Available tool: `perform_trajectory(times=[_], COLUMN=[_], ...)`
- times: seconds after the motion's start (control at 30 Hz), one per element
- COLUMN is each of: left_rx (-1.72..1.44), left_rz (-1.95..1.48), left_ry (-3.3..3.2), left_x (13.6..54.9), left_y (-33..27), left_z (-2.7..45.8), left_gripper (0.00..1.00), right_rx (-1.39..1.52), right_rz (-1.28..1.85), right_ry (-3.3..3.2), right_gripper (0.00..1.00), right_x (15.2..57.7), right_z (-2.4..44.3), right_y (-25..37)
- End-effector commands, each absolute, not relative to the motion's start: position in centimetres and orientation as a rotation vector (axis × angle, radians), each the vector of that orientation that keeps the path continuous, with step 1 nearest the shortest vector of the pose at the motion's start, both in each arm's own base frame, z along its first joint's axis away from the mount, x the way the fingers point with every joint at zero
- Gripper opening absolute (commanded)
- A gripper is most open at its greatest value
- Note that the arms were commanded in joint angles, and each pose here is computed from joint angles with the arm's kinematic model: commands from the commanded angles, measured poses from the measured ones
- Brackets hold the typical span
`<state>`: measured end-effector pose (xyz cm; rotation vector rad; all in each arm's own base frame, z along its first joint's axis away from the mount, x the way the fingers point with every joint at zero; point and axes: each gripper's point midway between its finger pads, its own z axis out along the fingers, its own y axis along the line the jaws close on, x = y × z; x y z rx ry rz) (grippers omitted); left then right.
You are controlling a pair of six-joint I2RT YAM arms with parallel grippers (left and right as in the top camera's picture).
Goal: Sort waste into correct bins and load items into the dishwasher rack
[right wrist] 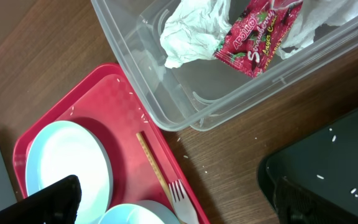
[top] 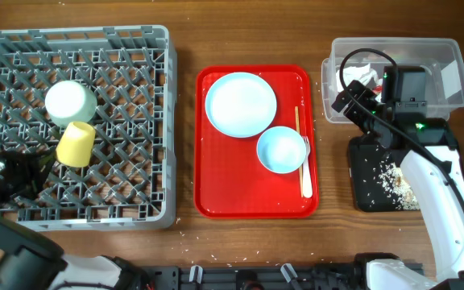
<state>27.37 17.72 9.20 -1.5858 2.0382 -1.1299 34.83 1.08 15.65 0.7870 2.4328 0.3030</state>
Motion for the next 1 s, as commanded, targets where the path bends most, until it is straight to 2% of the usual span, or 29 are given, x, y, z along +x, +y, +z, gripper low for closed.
perform_trajectory(times=[0.0,0.1,0.17,0.2,0.27,0.33,0.47,0.63,0.97], left_rx=[-1.620,-1.524,-1.441,-1.327,-1.124,-0.960,-0.972,-1.039,-1.108], left_rz=[-0.821,-0.689,-0.665,-0.657,-0.671,-0.629,-0.219,0.010,0.175], left_ry=[2.071,2.040,2.041,2.070,2.135,2.220,2.337,2.424,2.459], left_x=[25.7,24.8,25.1,26.3,29.2,31.9,34.5,33.9,31.7], left_y=[19.0,18.5,17.4,15.8,12.9,10.0,9.4,11.3,12.7], left_z=[11.6,15.7,17.6,18.9,19.8,19.5,15.6,12.0,11.3], left_gripper=[0.14,0.16,0.13,0.08,0.04,0.04,0.04,0.04,0.04], right_rx=[0.803,0.803,0.803,0.803,0.803,0.803,0.803,0.803,0.803], right_rz=[0.292,0.292,0.292,0.292,0.292,0.292,0.292,0.292,0.292], right_ry=[2.428,2.428,2.428,2.428,2.428,2.428,2.428,2.428,2.428], right_gripper=[1.00,1.00,1.00,1.00,1.00,1.00,1.00,1.00,1.00], right_x=[35.0,35.0,35.0,35.0,35.0,35.0,35.0,35.0,35.0], right_z=[15.5,15.5,15.5,15.5,15.5,15.5,15.5,15.5,15.5], right_y=[0.8,0.8,0.8,0.8,0.8,0.8,0.8,0.8,0.8])
